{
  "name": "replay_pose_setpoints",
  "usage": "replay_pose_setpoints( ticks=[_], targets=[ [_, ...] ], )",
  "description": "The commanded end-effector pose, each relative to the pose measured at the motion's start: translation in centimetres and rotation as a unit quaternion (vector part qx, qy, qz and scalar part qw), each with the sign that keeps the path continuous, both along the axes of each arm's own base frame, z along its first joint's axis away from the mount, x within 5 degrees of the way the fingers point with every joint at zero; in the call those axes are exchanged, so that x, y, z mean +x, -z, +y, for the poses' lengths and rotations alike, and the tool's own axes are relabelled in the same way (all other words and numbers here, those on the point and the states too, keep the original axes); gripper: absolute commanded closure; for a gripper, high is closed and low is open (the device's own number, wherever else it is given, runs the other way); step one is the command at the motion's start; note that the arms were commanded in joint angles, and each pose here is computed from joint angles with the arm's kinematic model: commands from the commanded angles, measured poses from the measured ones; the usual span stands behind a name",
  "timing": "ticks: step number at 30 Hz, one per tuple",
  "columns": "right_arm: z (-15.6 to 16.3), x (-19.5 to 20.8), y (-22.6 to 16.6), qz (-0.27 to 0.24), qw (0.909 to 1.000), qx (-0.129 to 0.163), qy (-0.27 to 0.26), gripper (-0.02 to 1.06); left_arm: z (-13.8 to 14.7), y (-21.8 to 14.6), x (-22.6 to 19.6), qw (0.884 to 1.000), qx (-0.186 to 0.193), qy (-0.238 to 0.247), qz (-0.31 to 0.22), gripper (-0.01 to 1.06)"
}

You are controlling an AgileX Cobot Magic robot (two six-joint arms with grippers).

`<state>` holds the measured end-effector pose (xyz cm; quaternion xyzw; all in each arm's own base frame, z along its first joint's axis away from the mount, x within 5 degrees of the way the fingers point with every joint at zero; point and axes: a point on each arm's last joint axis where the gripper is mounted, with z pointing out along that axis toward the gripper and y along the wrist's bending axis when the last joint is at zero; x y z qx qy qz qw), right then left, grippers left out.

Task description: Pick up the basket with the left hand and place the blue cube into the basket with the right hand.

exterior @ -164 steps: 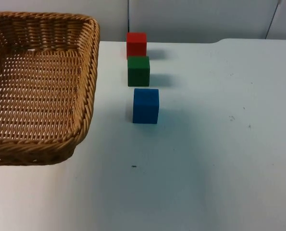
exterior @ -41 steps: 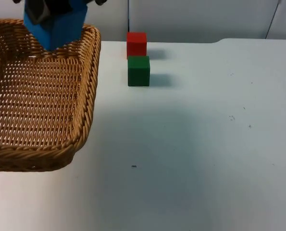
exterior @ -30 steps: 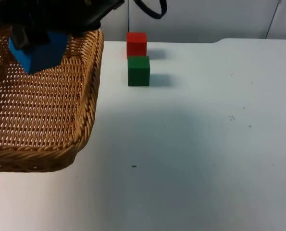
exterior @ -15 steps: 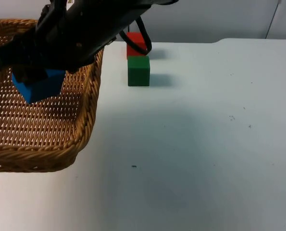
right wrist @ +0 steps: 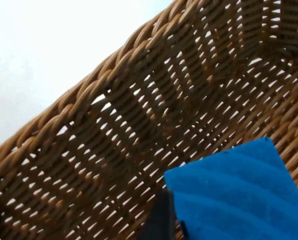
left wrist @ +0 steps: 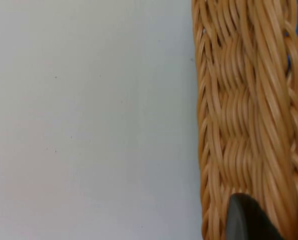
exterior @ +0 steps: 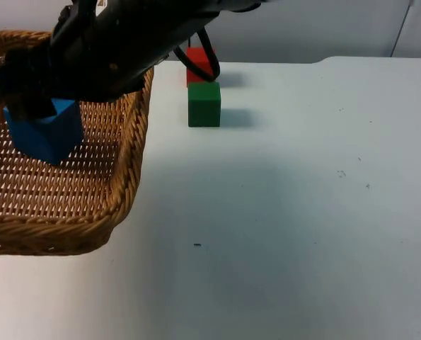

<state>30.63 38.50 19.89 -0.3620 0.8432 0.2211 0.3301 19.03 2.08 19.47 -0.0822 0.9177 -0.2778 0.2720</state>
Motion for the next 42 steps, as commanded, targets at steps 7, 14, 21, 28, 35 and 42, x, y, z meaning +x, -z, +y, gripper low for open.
replay_pose_setpoints(
  ticks=[7,14,21,28,35,42],
  targets=[
    [0.0,-0.2,-1.5,-0.012,0.9998,0.013,-0.003,0.26,-0.2,-0.5,0.2,1.000,-0.021,-0.005,-0.008,1.05],
    [-1.2,-0.8,-5.4,-0.067,0.9974,-0.008,-0.027,0.27,-0.2,-0.5,0.2,1.000,-0.021,-0.005,-0.008,1.05],
    [-4.9,-2.9,-13.9,-0.164,0.9851,-0.028,-0.045,0.32,0.1,-0.2,0.5,1.000,-0.015,-0.021,-0.010,1.05],
    [-9.1,-6.2,-18.6,-0.237,0.9701,0.006,-0.053,0.32,0.5,0.9,0.9,1.000,-0.011,-0.026,0.011,1.05],
    [-16.1,-12.0,-20.2,-0.304,0.9493,0.064,-0.048,0.32,1.3,2.1,2.4,0.999,-0.013,-0.024,0.028,1.05],
    [-20.5,-15.8,-19.6,-0.312,0.9430,0.111,-0.035,0.32,1.9,3.2,3.9,0.999,-0.018,-0.029,0.032,1.05]
  ],
)
